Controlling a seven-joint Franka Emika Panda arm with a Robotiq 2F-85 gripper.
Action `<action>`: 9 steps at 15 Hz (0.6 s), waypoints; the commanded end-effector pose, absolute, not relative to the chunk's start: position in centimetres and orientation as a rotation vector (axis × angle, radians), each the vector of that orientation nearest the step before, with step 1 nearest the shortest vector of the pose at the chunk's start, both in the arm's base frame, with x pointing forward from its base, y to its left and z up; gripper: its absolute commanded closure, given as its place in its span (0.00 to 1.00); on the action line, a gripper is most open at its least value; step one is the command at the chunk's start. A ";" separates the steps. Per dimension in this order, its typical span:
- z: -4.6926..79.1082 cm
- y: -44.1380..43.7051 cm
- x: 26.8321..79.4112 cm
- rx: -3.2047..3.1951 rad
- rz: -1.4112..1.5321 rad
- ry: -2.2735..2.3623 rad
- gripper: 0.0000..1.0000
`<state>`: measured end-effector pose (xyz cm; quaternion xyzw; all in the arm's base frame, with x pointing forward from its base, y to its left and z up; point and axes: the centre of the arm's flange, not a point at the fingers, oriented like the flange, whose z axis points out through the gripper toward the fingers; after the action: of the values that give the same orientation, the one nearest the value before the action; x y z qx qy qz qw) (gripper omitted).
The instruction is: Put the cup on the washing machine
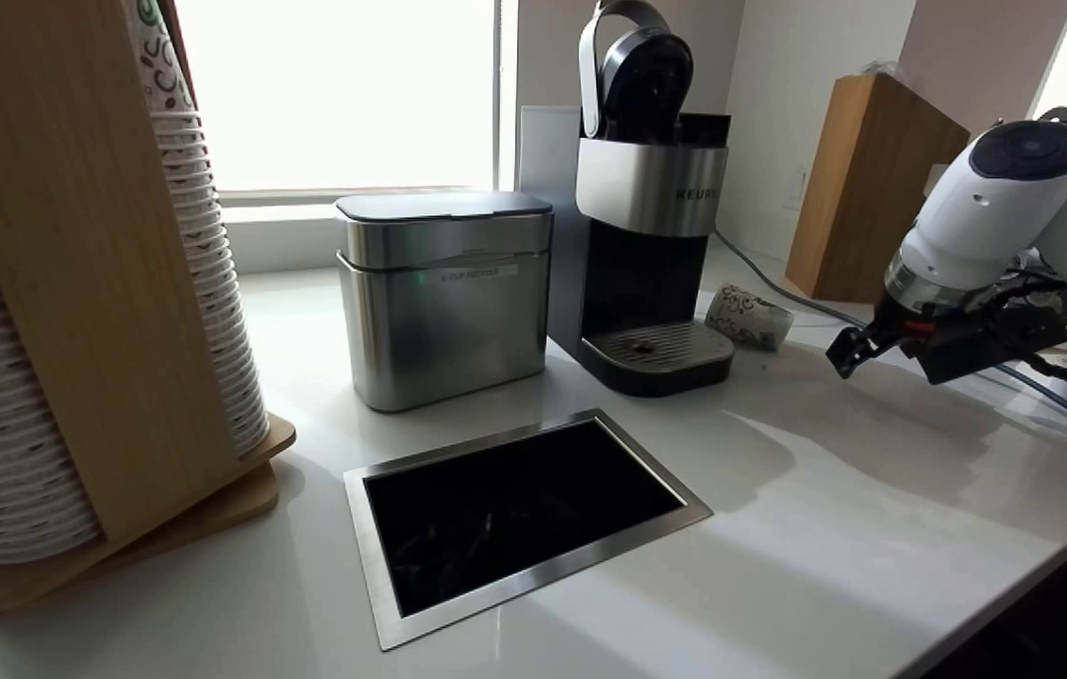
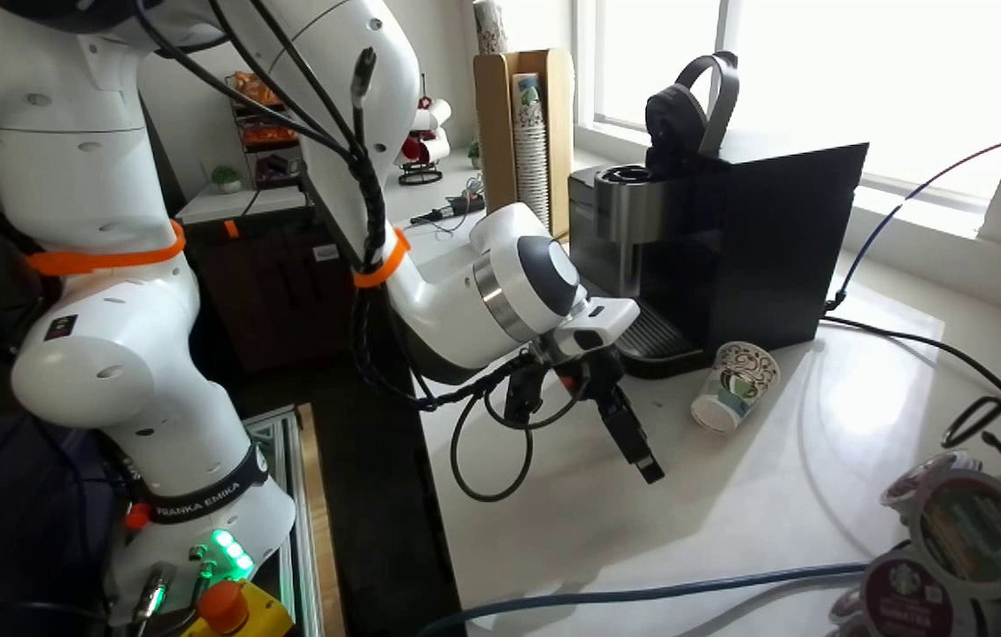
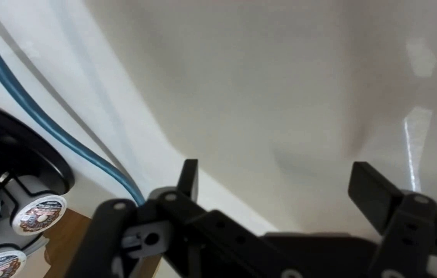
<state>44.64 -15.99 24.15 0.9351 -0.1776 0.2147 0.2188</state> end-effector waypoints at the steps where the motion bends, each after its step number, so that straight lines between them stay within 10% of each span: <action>1: 24.5 -17.5 44.5 2.539 0.699 -0.402 0.00; 9: 30.6 -22.2 48.2 2.785 0.830 -0.068 0.00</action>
<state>46.86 -19.17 30.04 0.9393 -0.0422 0.2998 0.1615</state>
